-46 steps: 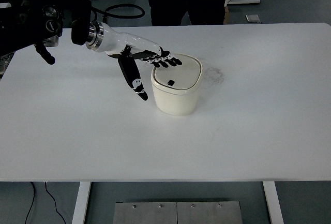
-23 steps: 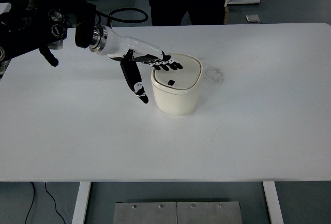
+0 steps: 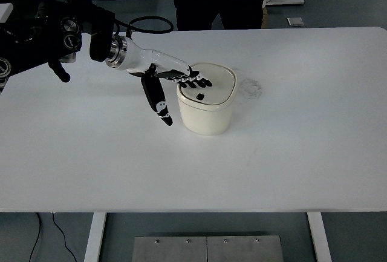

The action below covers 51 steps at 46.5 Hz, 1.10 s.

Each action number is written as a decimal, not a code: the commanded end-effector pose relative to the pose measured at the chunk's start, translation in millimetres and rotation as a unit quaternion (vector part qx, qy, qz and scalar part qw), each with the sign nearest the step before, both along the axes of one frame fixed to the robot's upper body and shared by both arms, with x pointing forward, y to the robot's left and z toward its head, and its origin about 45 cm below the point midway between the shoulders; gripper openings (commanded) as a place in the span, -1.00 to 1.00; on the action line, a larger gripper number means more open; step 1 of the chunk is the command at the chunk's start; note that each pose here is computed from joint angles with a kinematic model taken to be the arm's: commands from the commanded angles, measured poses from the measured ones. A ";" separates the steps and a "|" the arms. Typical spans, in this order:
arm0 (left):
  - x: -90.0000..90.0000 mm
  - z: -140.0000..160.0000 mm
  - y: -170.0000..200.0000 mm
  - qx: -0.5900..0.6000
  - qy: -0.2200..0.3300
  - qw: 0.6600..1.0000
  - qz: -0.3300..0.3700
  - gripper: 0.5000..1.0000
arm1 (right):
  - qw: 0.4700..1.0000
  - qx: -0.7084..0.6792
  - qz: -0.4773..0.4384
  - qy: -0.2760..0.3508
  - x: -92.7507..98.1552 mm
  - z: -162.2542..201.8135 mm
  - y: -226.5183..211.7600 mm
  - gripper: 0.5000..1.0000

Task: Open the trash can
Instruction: 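Press the left hand fingers onto the lid's front edge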

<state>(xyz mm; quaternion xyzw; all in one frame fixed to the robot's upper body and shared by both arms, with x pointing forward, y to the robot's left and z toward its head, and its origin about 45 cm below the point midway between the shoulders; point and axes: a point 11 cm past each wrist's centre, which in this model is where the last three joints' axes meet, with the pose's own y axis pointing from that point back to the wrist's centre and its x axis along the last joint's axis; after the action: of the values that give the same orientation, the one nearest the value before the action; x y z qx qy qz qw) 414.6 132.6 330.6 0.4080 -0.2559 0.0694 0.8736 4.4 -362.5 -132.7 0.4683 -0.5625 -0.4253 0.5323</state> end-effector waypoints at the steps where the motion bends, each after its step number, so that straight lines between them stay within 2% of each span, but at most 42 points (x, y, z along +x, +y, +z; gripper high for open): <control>1: -1.3 -4.8 0.5 0.000 0.006 1.000 0.001 1.00 | 1.000 0.000 0.000 0.000 0.0 0.0 0.0 0.97; 51: -3.0 -13.3 -4.5 0.001 0.014 1.000 -0.003 1.00 | 1.000 0.000 0.000 0.000 0.0 0.0 0.0 0.96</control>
<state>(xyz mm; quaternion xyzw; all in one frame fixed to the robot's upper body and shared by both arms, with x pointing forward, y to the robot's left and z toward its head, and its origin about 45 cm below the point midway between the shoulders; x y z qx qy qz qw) 412.0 128.5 318.2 0.4089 -0.2455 0.0620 0.8768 4.4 -362.5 -132.7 0.4683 -0.5626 -0.4253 0.5323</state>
